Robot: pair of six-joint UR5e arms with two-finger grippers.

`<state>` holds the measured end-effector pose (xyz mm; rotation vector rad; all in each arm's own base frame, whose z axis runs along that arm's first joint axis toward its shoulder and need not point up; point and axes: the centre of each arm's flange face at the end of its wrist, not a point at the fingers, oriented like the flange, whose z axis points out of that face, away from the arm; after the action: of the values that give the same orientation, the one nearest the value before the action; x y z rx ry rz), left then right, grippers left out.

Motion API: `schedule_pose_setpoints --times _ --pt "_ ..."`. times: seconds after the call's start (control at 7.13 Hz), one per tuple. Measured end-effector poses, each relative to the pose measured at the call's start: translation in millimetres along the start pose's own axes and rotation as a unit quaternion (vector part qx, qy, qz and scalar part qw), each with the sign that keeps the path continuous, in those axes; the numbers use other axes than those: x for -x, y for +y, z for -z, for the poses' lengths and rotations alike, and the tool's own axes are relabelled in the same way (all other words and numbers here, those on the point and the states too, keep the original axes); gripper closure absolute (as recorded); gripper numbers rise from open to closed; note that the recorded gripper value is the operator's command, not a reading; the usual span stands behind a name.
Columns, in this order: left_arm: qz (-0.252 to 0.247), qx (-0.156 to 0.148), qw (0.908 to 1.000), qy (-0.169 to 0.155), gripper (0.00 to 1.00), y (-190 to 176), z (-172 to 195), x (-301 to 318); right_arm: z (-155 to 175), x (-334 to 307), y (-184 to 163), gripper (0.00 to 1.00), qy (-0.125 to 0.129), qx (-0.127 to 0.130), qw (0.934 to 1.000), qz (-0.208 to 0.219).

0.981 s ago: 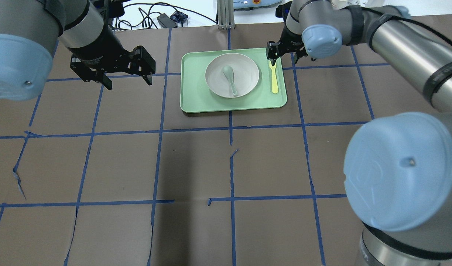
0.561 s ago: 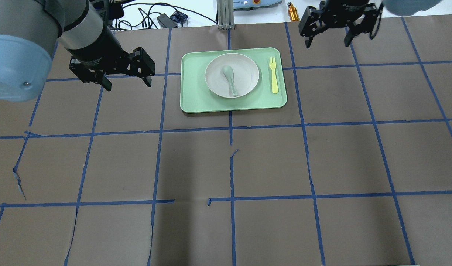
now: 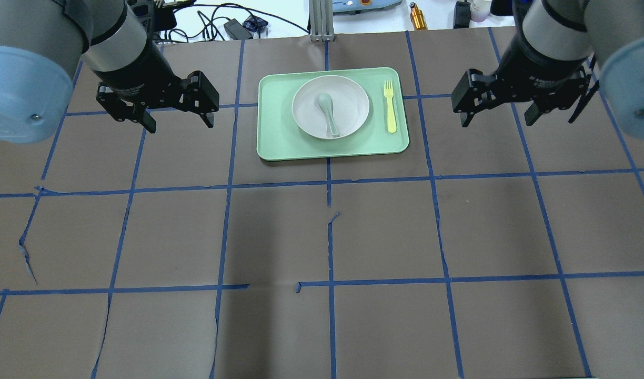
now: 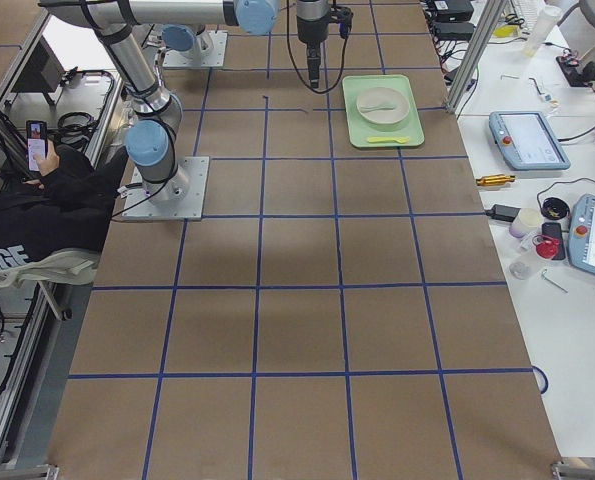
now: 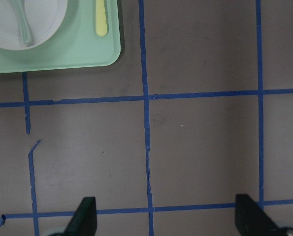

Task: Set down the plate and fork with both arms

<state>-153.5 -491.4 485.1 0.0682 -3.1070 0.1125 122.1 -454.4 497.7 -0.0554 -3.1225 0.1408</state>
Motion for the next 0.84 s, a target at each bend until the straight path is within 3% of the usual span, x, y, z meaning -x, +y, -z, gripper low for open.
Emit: schedule_pose_setpoints --times 0.42,0.84 --pt "0.001 0.002 1.0000 -0.006 0.00 -1 -2 1 6 2 -8 0.00 -0.005 0.031 0.9995 0.002" --pt "0.000 0.001 1.0000 -0.008 0.00 -1 -2 2 6 4 -10 0.00 -0.006 0.035 0.9994 0.003"
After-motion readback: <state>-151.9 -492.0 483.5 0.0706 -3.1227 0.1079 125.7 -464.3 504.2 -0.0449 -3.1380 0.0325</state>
